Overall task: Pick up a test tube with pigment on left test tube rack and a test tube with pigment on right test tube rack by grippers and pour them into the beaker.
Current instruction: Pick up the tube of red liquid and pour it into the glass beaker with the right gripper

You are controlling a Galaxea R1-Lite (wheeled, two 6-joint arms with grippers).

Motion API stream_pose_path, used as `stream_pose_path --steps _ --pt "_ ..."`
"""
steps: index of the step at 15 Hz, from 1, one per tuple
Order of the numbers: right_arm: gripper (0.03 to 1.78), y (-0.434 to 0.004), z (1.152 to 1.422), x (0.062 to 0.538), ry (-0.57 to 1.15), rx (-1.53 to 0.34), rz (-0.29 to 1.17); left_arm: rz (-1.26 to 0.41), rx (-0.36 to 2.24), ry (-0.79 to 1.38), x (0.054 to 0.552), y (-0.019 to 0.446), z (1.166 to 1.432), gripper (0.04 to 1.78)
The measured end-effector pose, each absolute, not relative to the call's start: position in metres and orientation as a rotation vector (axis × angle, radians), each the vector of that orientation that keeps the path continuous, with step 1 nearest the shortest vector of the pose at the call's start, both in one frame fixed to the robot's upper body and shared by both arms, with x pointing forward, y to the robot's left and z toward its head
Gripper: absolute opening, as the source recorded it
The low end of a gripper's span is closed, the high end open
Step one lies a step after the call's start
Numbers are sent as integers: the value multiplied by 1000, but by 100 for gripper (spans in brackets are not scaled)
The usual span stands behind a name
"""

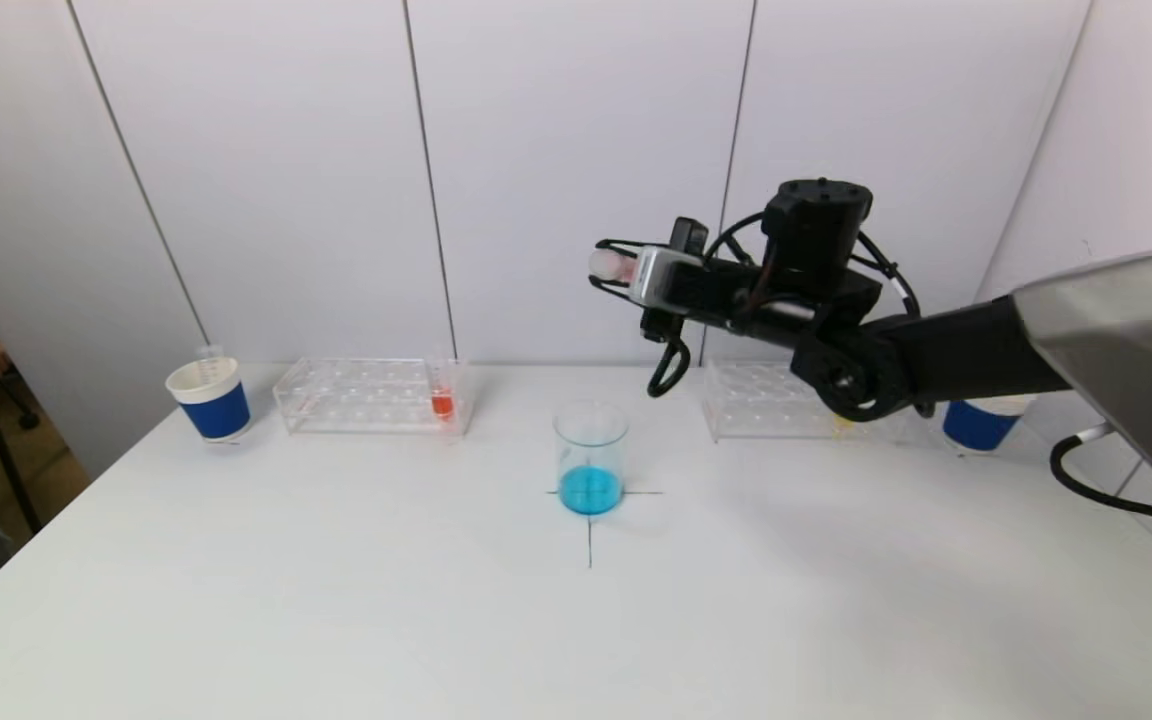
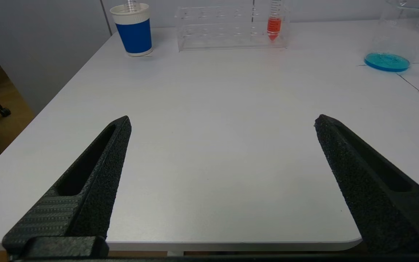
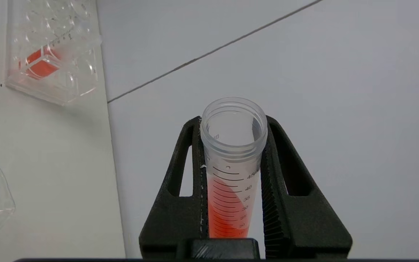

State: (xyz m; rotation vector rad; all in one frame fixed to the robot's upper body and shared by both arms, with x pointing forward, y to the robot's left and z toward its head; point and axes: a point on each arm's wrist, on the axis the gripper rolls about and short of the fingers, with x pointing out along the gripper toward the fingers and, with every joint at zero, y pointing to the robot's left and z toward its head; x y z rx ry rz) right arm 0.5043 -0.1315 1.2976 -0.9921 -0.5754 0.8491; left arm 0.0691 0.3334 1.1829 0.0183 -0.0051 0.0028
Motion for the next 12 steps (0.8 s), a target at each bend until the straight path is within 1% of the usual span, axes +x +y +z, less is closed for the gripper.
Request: stream_pose_path --steps 4,8,12 --pt "47 -132 1275 505 -618 -1055 842 3 18 -5 69 333 1183 176" --pt "47 -134 1252 503 -635 -1104 875 3 18 -5 69 333 1183 176" --pt "47 -136 1239 501 -638 -1164 903 3 18 -5 69 333 1183 176"
